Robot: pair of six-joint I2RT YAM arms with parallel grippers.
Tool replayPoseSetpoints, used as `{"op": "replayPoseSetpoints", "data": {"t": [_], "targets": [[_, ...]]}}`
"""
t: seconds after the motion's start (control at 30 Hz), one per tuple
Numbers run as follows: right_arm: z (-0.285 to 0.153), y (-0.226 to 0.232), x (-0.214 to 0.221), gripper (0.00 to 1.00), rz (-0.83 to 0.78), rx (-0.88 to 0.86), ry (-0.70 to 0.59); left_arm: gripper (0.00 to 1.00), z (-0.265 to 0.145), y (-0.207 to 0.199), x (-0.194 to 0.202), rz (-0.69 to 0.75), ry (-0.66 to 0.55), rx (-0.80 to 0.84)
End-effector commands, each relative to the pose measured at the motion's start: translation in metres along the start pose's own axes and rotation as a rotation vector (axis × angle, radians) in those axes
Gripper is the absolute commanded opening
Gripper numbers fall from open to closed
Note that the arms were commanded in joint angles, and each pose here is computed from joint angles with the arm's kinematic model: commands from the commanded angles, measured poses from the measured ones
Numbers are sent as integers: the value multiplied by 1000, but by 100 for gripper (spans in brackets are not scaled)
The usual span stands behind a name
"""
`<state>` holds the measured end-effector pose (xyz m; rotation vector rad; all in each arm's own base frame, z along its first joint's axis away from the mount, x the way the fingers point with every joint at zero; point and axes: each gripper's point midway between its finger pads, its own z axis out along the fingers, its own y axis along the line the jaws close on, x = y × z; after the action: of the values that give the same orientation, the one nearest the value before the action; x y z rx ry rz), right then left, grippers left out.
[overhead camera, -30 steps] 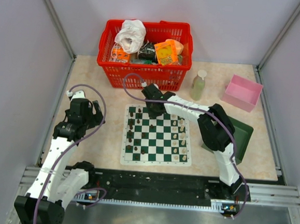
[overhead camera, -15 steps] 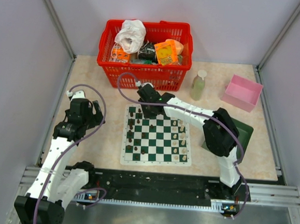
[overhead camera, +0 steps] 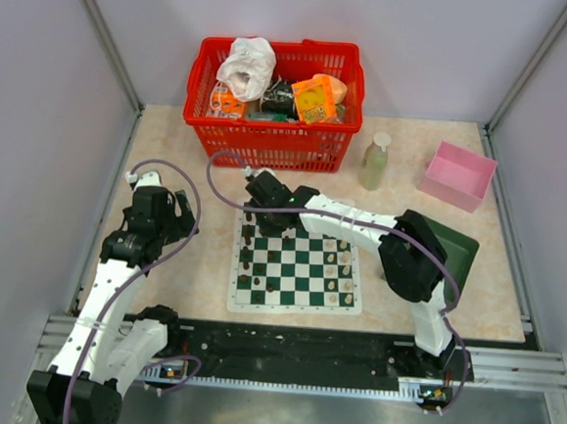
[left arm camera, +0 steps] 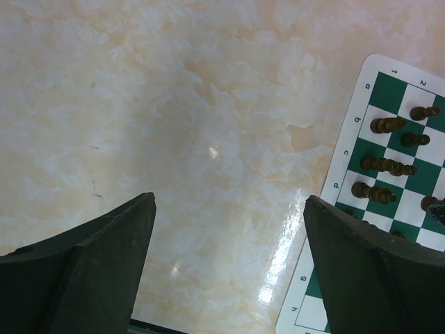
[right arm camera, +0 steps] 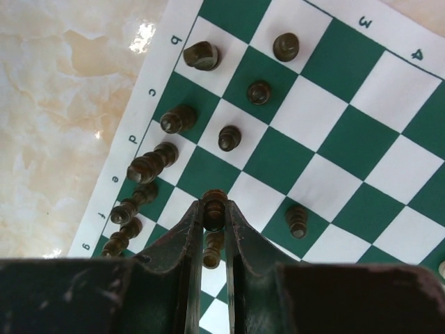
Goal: Set up the chess pieces on the board
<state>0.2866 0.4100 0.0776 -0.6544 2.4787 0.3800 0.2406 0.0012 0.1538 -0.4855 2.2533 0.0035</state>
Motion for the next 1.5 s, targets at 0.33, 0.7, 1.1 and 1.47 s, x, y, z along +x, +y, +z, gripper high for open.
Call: {"op": "replayPoseSetpoints", "data": {"t": [0.33,0.7,1.1,1.47], "targets": [[13,21,10,13,-9,-31,18,93,-3,1,-11,-11,-54,-3],[24,26,15,13,-11,-37,32,93,-8,10,-17,-31,-88,-51],[34,28,19,14,-8,-43,48,93,-9,13,-17,-38,-94,-67],[37,29,22,20,-4,-51,58,93,-8,12,-17,-36,-88,-61]]}}
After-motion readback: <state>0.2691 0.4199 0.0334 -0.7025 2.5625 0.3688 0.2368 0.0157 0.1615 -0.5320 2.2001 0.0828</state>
